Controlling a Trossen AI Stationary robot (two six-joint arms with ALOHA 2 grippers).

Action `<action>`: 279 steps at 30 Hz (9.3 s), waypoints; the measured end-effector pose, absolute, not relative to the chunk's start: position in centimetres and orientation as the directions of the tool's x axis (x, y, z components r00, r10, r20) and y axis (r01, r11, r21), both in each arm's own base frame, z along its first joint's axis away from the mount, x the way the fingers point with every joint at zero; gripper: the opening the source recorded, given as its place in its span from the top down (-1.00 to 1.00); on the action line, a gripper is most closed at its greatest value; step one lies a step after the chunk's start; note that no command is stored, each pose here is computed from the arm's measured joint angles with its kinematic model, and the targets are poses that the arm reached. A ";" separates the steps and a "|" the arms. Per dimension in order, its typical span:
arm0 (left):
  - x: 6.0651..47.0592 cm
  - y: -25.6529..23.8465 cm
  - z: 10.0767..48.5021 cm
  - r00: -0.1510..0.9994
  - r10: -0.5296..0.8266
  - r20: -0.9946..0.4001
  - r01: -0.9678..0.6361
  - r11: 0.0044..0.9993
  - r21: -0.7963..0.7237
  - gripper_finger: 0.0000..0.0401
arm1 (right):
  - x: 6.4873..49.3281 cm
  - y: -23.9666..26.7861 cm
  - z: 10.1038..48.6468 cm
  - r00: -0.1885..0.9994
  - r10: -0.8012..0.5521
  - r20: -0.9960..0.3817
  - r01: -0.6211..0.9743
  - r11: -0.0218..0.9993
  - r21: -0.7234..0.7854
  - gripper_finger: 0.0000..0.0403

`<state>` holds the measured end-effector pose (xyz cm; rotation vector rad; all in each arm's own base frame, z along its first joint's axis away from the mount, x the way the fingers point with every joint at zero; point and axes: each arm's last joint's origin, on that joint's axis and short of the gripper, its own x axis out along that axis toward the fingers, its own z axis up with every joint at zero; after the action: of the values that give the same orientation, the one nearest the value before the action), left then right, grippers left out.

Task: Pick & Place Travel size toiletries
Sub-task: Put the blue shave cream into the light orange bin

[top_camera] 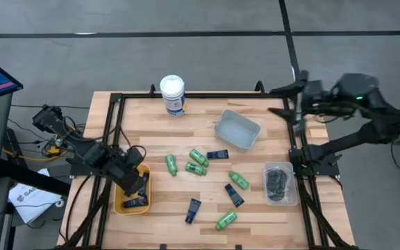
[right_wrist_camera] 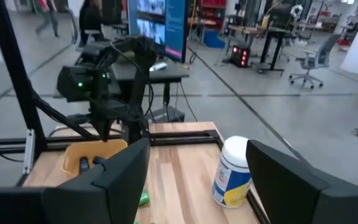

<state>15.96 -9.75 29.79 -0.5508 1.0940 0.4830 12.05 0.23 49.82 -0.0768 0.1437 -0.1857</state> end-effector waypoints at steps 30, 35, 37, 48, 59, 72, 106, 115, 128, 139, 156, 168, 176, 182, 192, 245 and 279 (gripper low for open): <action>25.1 -7.1 30.8 0.720 0.130 -0.682 -0.476 0.808 -0.348 0.59 | 2.0 -0.3 36.4 0.968 -0.079 0.237 0.048 0.990 0.134 -0.29; 26.7 -7.5 30.0 0.732 0.089 -0.675 -0.452 0.805 -0.384 0.38 | 1.1 -0.4 33.9 0.943 -0.078 0.324 0.006 0.976 0.220 -0.29; 27.2 -7.7 29.7 0.740 0.074 -0.668 -0.442 0.802 -0.401 0.34 | 1.0 -0.4 33.1 0.936 -0.059 0.348 -0.024 0.973 0.229 -0.29; 29.4 -8.4 28.6 0.779 0.056 -0.625 -0.416 0.792 -0.448 0.35 | 4.2 0.5 30.1 0.945 0.120 0.306 -0.204 0.943 0.261 -0.29; 31.7 -9.2 26.8 0.798 0.038 -0.601 -0.394 0.787 -0.474 0.36 | 6.9 1.5 25.2 0.936 0.223 0.272 -0.316 0.873 0.371 -0.29; 32.4 -9.6 26.2 0.813 0.025 -0.582 -0.405 0.742 -0.534 0.37 | 8.5 3.2 20.1 0.906 0.378 0.189 -0.423 0.794 0.436 -0.21; 34.8 -18.7 22.0 0.785 -0.080 -0.614 -0.430 0.644 -0.633 1.00 | 9.0 3.8 16.8 0.906 0.424 0.015 -0.357 0.743 0.566 0.62; 36.7 -17.7 22.0 0.490 0.001 -0.872 -0.656 0.659 -0.368 1.00 | 9.0 3.8 16.7 0.906 0.424 0.014 -0.356 0.743 0.566 0.62; 38.4 -19.7 20.2 0.366 -0.048 -0.929 -0.746 0.582 -0.324 1.00 | 9.0 3.8 16.7 0.906 0.424 0.009 -0.354 0.744 0.567 0.62; 37.8 -21.2 20.2 0.368 -0.079 -0.926 -0.682 0.654 -0.327 0.68 | 9.0 3.8 16.7 0.906 0.424 0.008 -0.354 0.744 0.567 0.62; 38.0 -21.1 19.5 0.372 -0.043 -0.927 -0.659 0.691 -0.296 -0.31 | 9.0 3.8 16.7 0.906 0.424 0.007 -0.353 0.744 0.567 0.62; 37.1 -20.8 17.5 0.301 -0.063 -0.952 -0.724 0.634 -0.271 -0.23 | 9.0 3.8 16.7 0.906 0.424 0.008 -0.353 0.744 0.567 0.62; 37.0 -20.8 17.1 0.287 -0.072 -0.955 -0.735 0.623 -0.268 -0.23 | 9.0 3.8 16.7 0.906 0.424 0.008 -0.353 0.744 0.567 0.62; 37.3 -20.9 15.8 0.266 -0.074 -0.961 -0.739 0.625 -0.252 -0.23 | 9.0 3.8 16.7 0.906 0.424 0.007 -0.353 0.745 0.566 0.62; 37.5 -21.5 13.0 0.163 -0.145 -0.976 -0.768 0.602 -0.218 -0.22 | 9.0 3.8 16.7 0.906 0.424 0.009 -0.354 0.744 0.566 0.62; 21.3 -15.2 32.8 0.119 0.097 -0.988 -0.939 0.335 -0.081 0.48 | 9.0 3.8 16.7 0.906 0.424 0.009 -0.354 0.744 0.567 0.62; 19.4 -14.1 19.6 -0.113 0.052 -0.992 -0.955 0.270 0.123 0.46 | 9.0 3.8 16.7 0.906 0.424 0.008 -0.354 0.744 0.566 0.62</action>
<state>19.43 -14.13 19.61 -0.9183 1.3861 1.1026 9.01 3.82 16.69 0.5942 0.1240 0.4270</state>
